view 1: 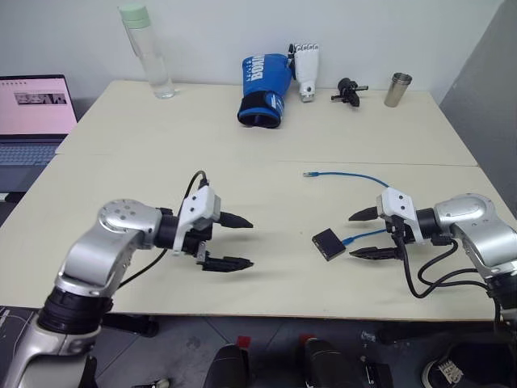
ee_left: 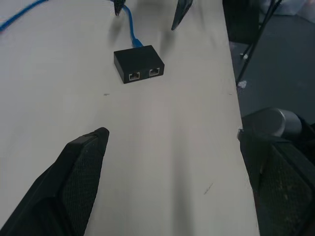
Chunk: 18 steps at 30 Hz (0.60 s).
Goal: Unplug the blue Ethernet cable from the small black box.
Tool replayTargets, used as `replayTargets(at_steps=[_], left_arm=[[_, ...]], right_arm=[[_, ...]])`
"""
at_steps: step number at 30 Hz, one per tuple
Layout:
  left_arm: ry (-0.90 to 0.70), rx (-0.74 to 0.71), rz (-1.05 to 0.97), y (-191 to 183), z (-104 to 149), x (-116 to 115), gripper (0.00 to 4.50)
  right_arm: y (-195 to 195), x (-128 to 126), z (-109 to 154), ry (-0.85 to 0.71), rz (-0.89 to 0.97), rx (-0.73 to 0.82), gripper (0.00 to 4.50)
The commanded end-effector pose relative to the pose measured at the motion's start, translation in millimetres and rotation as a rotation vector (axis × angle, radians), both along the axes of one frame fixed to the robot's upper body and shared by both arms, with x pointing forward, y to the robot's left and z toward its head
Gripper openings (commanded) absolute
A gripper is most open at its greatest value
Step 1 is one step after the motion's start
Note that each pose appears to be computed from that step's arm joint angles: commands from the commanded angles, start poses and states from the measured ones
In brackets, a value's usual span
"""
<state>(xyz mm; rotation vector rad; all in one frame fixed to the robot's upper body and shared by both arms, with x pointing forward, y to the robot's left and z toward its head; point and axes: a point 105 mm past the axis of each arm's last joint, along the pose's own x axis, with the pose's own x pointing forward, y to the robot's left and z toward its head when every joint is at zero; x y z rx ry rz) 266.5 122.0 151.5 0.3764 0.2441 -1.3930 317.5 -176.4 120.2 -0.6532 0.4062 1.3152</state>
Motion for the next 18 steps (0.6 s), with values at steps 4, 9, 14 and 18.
replayTargets(at_steps=[4, 9, 14, 18], left_arm=[[-0.083, -0.042, 0.067, -3.1, 8.6, -3.2, 4.48], [-0.087, -0.007, 0.089, 6.5, 4.5, -2.4, 4.48], [-0.090, -0.004, 0.113, 12.4, 7.5, -0.7, 4.50], [-0.086, -0.006, 0.112, 12.0, 7.2, -2.1, 4.50]], right_arm=[[2.0, 14.2, -15.2, 0.008, 0.119, -0.086, 4.50], [7.8, 25.9, -21.2, 0.011, 0.138, -0.097, 4.50], [8.6, 29.0, -24.6, 0.018, 0.165, -0.113, 3.76], [6.6, 29.6, -24.1, 0.020, 0.171, -0.112, 2.83]])
